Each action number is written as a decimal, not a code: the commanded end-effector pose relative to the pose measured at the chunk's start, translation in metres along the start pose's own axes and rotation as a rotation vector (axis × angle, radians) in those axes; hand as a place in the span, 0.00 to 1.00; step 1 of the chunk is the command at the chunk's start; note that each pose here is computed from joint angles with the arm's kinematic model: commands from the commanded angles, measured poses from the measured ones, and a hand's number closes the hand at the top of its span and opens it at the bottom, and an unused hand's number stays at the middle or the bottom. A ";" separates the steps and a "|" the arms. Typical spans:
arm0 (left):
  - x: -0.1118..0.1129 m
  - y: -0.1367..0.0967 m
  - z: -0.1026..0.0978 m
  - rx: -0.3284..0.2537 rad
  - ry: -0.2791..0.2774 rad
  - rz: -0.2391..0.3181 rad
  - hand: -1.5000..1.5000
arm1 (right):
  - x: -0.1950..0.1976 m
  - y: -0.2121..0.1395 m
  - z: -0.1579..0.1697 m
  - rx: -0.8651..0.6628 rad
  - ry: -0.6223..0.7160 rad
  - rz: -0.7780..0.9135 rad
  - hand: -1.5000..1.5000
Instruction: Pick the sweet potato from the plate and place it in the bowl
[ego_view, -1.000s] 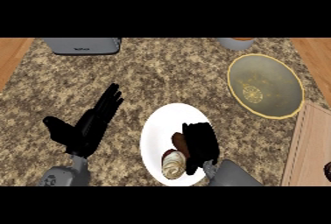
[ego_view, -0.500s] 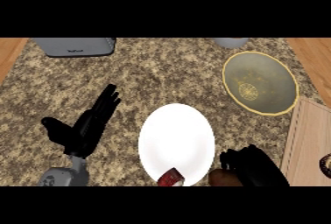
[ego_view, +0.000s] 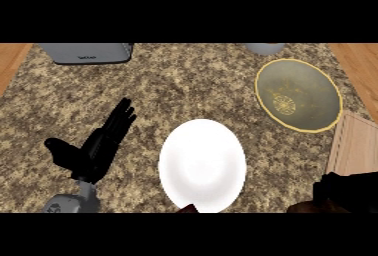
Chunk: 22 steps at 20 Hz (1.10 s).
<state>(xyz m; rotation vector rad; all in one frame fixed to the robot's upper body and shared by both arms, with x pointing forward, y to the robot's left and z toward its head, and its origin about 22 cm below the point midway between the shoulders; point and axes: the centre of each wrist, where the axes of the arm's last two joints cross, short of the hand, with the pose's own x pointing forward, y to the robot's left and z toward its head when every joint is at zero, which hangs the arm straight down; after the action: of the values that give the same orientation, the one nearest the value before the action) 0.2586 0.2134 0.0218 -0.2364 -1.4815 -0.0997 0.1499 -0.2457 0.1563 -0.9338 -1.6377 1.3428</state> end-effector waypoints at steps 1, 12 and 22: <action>0.012 -0.006 -0.008 -0.005 -0.005 -0.003 0.50 | 0.005 -0.047 0.010 -0.061 -0.003 -0.049 1.00; 0.016 -0.010 -0.011 -0.047 -0.007 -0.009 0.50 | -0.060 -0.071 -0.040 -0.167 0.108 -0.142 1.00; 0.022 -0.010 -0.017 -0.066 -0.013 0.006 0.50 | -0.109 -0.032 -0.120 -0.164 0.126 -0.187 1.00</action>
<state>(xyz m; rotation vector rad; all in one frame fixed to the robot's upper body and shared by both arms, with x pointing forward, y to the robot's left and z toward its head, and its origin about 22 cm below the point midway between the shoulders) 0.2715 0.1997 0.0318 -0.2795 -1.4852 -0.1442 0.2688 -0.3004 0.2053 -0.9290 -1.7123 1.0073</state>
